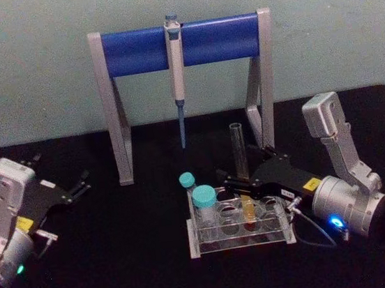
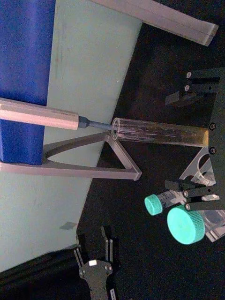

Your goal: Pick up the test tube from the test tube rack, shake it, then place it back into the test tube rack.

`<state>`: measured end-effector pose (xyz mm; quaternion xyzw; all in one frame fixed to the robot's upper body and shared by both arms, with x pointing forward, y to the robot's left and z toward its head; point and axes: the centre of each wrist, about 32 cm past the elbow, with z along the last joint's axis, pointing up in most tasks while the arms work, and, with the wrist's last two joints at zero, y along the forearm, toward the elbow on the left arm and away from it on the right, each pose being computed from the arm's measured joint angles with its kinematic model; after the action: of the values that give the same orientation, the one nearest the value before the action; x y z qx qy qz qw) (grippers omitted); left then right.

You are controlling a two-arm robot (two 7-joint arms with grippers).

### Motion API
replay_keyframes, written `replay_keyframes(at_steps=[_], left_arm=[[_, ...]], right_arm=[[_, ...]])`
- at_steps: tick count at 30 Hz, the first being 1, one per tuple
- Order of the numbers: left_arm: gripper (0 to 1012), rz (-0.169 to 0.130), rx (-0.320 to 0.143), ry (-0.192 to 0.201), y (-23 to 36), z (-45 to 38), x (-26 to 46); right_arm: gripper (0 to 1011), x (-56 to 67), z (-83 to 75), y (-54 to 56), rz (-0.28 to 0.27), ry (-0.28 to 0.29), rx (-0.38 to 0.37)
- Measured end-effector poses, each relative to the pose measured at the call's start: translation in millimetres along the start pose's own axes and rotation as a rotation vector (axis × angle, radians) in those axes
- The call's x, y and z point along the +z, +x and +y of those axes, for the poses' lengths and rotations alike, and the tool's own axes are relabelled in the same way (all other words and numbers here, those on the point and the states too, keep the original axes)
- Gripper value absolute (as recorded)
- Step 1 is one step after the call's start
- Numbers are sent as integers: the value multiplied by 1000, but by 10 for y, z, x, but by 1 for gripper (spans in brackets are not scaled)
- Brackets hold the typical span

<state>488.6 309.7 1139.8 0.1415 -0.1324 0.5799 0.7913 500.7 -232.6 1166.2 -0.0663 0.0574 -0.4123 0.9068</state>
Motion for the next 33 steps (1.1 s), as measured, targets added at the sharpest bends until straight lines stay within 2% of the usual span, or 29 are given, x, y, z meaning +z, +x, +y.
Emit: replay_keyframes(at_steps=[8,20,29,33], left_arm=[[1010,0,0,0,0,0,0],[1010,0,0,0,0,0,0],[1010,0,0,0,0,0,0],[1010,0,0,0,0,0,0]], right_arm=[[1000,13,61,12,-18,-3,-2],[1000,12,56,10,-17,-1,-1],[811,11,52,12,-15,0,-1],[675,11,50,13,-14,0,-2]])
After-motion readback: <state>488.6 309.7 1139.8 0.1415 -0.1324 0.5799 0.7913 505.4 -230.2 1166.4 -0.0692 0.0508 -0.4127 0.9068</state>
